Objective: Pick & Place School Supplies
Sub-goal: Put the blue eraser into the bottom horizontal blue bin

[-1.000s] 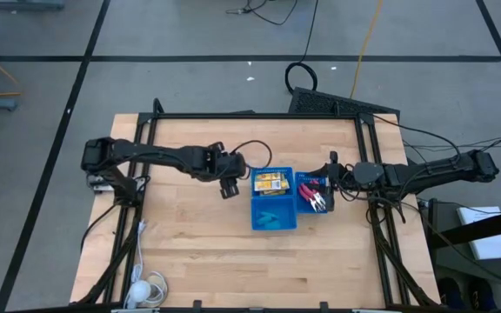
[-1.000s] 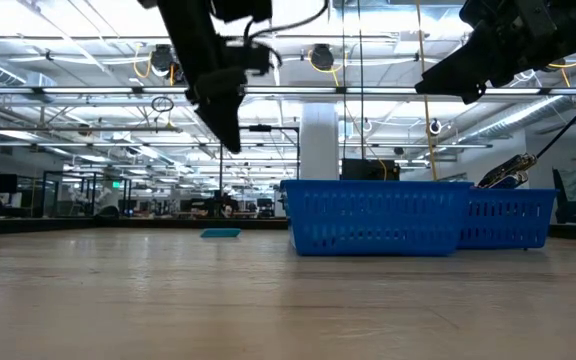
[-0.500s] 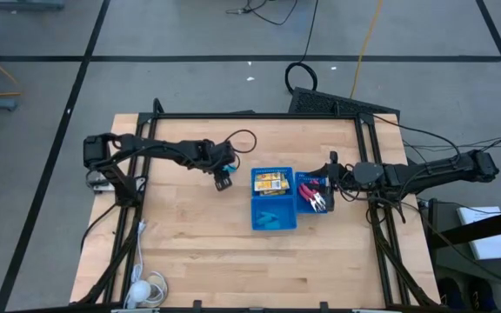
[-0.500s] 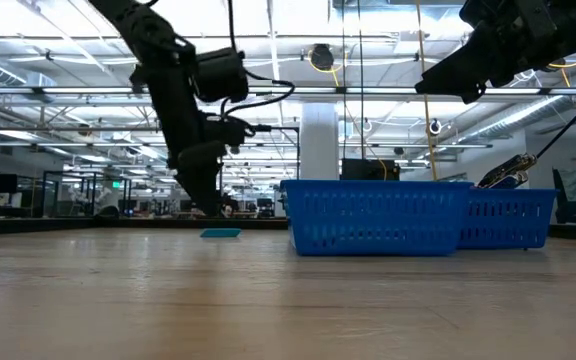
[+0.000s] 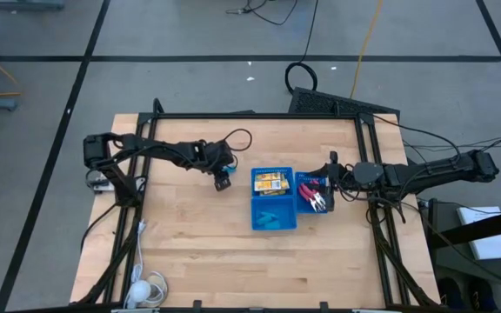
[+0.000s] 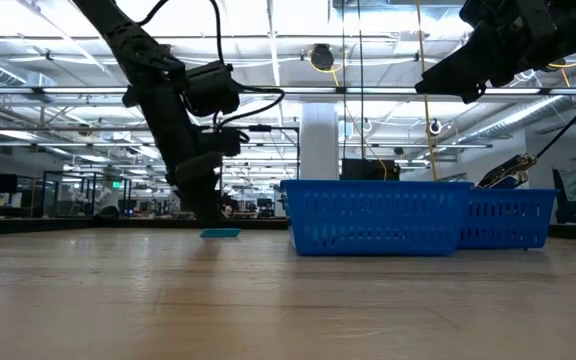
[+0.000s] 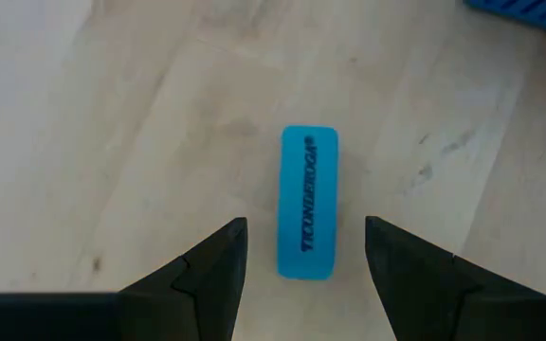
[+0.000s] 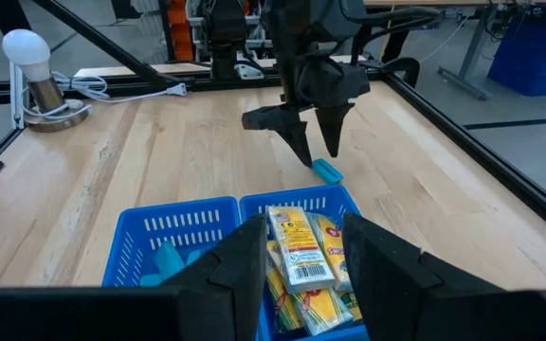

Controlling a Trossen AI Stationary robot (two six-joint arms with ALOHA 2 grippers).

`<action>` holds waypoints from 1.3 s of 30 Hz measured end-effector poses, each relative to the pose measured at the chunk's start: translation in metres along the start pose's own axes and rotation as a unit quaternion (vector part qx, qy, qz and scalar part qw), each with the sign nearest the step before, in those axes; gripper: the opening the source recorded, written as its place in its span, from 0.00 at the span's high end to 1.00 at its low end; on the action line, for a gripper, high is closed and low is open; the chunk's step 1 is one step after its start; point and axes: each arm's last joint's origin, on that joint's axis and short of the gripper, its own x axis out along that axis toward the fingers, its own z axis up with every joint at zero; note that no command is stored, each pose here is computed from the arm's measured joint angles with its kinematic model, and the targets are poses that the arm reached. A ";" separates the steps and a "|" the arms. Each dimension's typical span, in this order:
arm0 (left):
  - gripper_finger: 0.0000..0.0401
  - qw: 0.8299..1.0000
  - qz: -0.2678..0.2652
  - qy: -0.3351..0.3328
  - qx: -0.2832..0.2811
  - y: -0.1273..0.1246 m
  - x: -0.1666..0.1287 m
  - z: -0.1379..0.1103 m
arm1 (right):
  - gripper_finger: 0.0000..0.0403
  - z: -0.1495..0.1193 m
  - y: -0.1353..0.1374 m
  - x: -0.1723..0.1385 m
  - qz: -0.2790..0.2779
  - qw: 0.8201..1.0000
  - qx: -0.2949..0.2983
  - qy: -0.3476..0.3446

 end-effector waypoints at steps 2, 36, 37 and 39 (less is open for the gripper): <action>0.46 1.000 -0.002 -0.002 0.006 0.000 0.005 0.000 | 0.67 0.000 0.000 0.000 0.000 1.000 0.000 0.000; 0.57 0.999 -0.010 0.036 -0.004 -0.002 0.023 -0.009 | 0.67 0.000 0.000 0.000 0.000 1.000 0.000 0.000; 0.60 0.999 -0.010 0.036 -0.001 -0.002 0.023 -0.009 | 0.67 0.000 0.000 0.000 0.000 1.000 0.000 0.000; 0.67 0.999 -0.010 0.036 0.000 -0.002 0.023 -0.009 | 0.67 0.000 0.000 0.000 0.000 1.000 0.000 0.000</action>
